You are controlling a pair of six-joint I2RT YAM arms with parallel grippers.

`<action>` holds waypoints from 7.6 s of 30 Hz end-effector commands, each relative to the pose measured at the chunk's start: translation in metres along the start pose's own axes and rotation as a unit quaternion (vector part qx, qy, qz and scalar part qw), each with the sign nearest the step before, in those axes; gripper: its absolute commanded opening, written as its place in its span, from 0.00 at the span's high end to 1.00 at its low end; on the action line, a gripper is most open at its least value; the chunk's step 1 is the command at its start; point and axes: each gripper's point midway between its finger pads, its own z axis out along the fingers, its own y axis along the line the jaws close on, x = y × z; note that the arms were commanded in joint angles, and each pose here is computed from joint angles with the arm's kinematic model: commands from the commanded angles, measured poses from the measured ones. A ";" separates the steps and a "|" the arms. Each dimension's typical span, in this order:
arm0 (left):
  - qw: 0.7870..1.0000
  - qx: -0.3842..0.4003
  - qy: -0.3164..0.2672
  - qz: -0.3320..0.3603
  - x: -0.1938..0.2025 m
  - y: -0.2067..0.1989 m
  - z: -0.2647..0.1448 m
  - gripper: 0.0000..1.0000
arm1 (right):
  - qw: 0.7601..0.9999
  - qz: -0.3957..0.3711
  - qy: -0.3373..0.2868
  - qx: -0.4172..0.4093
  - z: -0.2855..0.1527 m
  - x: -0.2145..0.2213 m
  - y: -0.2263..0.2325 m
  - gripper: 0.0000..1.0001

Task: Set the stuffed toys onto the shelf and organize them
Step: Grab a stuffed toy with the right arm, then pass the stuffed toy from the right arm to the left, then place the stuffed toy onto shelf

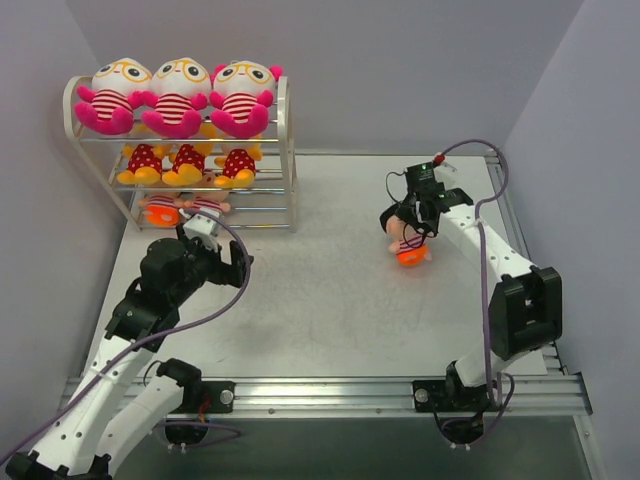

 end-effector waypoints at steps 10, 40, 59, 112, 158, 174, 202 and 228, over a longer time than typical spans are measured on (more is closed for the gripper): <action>0.992 0.051 -0.009 -0.115 -0.016 -0.046 0.020 0.04 | 0.945 0.281 -0.066 -0.155 -0.072 -0.012 0.068 1.00; 0.977 0.071 -0.149 -0.136 -0.002 -0.183 0.132 0.09 | 0.857 0.424 -0.011 -0.292 -0.144 0.004 0.109 1.00; 0.968 0.062 -0.174 -0.170 -0.006 -0.190 0.167 0.55 | 0.859 0.417 0.005 -0.298 -0.146 0.019 0.115 0.96; 0.891 0.021 -0.023 -0.452 0.109 -0.004 0.070 0.98 | 0.935 0.154 -0.291 -0.132 -0.157 -0.035 0.001 0.04; 0.912 0.095 -0.055 -0.395 0.057 0.044 0.180 0.98 | 0.929 0.115 -0.329 -0.125 -0.155 -0.044 -0.033 0.04; 0.914 0.106 -0.079 -0.385 0.050 0.052 0.193 0.98 | 0.930 0.110 -0.325 -0.131 -0.152 -0.040 -0.036 0.04; 0.914 0.109 -0.105 -0.377 0.061 0.063 0.204 0.88 | 0.935 0.102 -0.312 -0.136 -0.143 -0.035 -0.037 0.04; 0.906 0.086 -0.085 -0.405 0.076 0.075 0.211 0.60 | 0.936 0.109 -0.306 -0.135 -0.141 -0.031 -0.042 0.04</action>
